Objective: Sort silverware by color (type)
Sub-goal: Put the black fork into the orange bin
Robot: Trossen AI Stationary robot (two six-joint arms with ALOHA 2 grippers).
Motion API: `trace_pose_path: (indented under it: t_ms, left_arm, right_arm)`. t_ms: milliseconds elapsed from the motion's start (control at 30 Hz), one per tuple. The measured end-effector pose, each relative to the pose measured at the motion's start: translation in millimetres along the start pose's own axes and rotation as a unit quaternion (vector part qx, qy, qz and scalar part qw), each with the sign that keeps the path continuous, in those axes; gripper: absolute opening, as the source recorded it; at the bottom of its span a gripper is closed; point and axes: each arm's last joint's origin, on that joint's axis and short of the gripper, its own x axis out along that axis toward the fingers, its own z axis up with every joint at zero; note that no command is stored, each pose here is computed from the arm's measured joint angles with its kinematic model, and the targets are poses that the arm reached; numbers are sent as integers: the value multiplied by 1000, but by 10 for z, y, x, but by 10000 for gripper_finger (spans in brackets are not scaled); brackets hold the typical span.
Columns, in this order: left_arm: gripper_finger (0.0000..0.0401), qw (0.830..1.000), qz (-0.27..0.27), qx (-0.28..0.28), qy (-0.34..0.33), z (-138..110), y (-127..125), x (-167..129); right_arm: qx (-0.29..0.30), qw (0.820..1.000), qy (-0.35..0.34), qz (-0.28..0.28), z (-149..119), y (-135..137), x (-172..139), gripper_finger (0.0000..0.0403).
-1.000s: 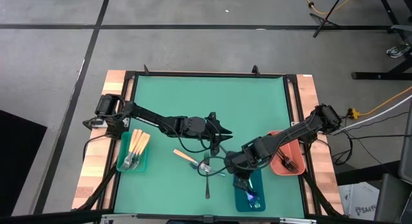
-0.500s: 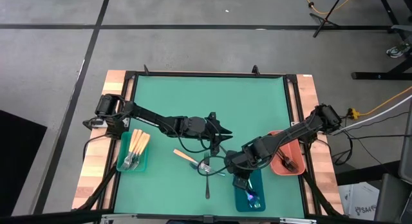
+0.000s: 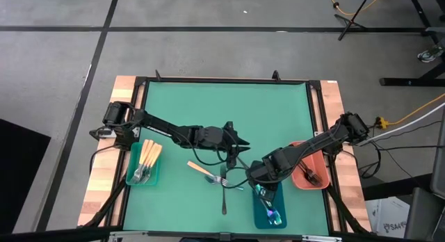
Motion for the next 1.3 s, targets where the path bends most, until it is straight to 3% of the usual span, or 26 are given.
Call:
trace_pose_path:
  t_ms: [233,433,733,1033,1200,1300]
  left_arm:
    - [76,994,-26,92,60,-105,37,-1]
    - [76,985,-18,129,116,-195,166,-5]
    - [76,986,-49,106,120,-162,387,16]
    - [76,992,-70,88,63,-17,391,46]
    - [76,990,-95,86,50,116,346,235]
    - [76,985,-122,82,88,125,315,439]
  right_arm:
    - [-45,999,13,-13,-25,-26,-1,96]
    - [-91,996,2,-14,-92,-61,-119,96]
    - [-141,984,-98,-41,-272,-179,-512,96]
    - [-179,971,-148,-51,-389,-262,-726,96]
    - [-187,969,-149,-53,-406,-273,-747,96]
    - [-190,969,-149,-53,-405,-272,-746,96]
